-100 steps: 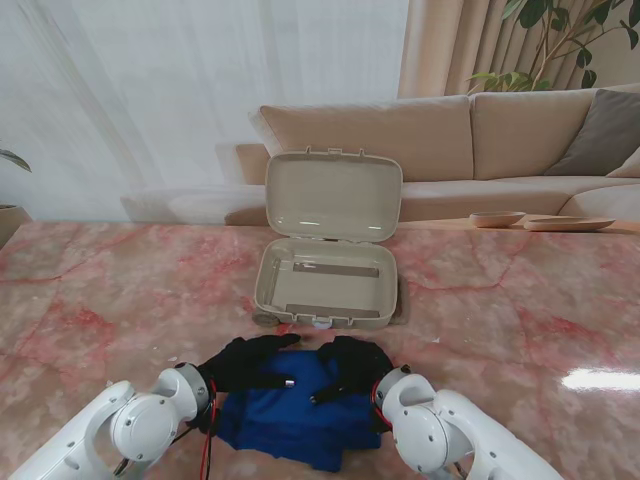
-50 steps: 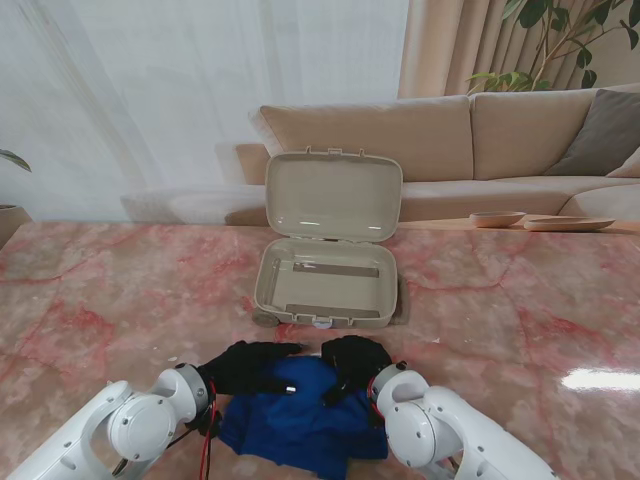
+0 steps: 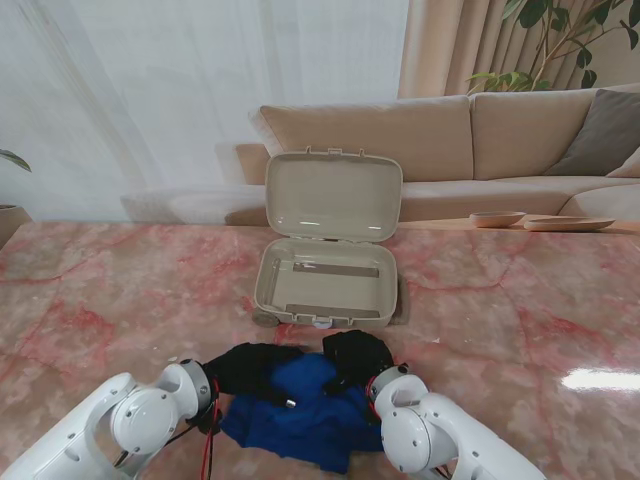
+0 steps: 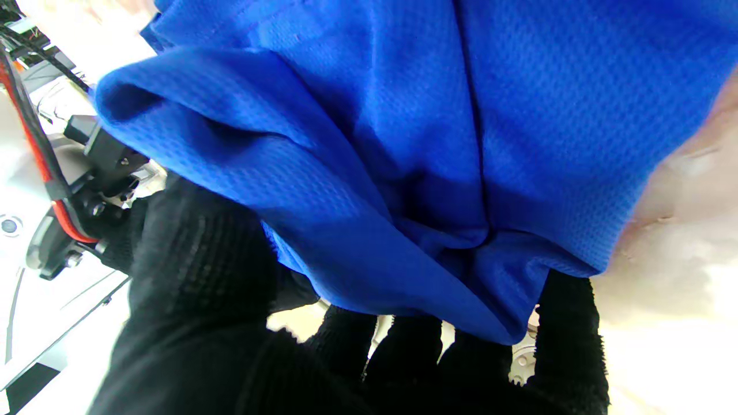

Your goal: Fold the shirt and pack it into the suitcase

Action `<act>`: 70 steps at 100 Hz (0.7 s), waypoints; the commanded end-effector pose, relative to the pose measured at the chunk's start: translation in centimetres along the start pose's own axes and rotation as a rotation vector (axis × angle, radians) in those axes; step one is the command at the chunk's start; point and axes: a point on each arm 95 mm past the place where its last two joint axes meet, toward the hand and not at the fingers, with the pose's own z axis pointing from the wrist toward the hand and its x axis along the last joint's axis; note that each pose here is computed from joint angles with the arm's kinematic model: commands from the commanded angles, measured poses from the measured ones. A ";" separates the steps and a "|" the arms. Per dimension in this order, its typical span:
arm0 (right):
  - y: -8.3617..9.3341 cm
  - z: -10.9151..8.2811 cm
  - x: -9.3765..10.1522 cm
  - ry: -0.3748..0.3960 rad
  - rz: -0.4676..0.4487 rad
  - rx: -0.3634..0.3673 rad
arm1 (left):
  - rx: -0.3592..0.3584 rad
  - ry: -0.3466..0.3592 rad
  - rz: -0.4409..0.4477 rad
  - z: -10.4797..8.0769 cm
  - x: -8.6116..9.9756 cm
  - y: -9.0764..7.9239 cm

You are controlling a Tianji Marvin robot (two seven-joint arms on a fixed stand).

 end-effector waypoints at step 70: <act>-0.6 -0.7 -0.2 -0.019 0.027 -0.041 | -0.045 -0.034 0.017 1.4 -1.9 3.1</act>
